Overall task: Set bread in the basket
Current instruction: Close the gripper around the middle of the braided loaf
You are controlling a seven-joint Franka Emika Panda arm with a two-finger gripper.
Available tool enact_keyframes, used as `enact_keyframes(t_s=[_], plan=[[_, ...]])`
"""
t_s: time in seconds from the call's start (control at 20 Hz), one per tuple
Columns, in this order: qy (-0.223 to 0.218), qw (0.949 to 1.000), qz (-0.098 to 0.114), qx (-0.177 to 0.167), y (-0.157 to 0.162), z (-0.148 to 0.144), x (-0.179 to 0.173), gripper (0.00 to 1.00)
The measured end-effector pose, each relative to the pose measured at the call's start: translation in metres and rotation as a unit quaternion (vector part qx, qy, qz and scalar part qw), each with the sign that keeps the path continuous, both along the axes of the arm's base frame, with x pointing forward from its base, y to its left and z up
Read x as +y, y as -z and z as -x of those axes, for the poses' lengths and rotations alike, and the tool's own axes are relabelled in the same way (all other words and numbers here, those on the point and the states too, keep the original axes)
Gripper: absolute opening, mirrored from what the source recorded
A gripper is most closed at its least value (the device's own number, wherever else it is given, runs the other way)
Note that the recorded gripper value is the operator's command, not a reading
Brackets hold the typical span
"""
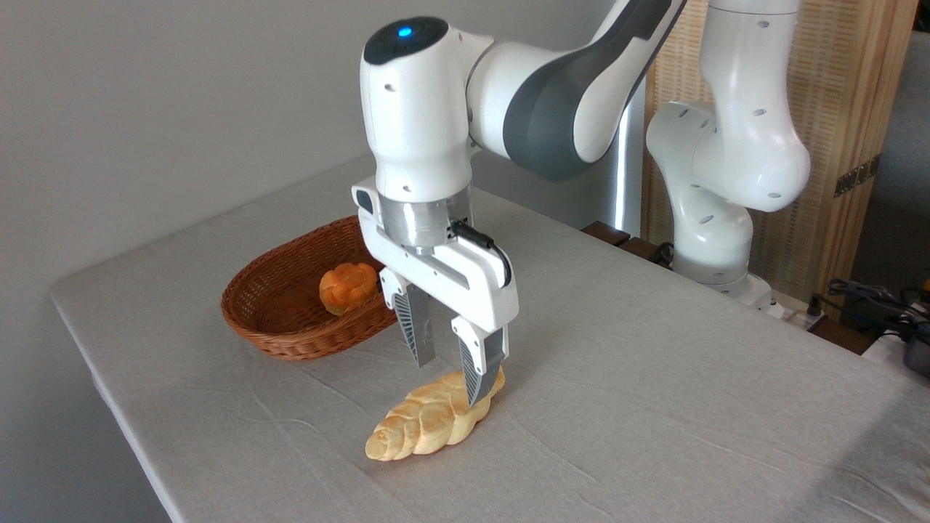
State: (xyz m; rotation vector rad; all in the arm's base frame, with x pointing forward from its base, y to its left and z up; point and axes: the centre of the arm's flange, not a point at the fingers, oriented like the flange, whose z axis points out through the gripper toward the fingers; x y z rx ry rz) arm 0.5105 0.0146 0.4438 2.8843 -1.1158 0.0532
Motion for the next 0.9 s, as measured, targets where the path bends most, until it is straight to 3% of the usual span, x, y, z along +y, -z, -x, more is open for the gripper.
enact_keyframes(t_s=[0.55,0.6,0.7,0.75,0.9], plan=[[-0.001,1.0000,-0.008,0.002,0.028,-0.011,-0.001,1.00],[-0.001,1.0000,-0.008,0.002,0.029,-0.011,-0.001,0.91],[-0.001,1.0000,-0.008,0.002,0.029,-0.011,-0.001,0.61],[-0.001,1.0000,-0.008,0.002,0.029,-0.011,-0.001,0.52],[-0.001,1.0000,-0.008,0.003,0.029,-0.011,-0.002,0.50]])
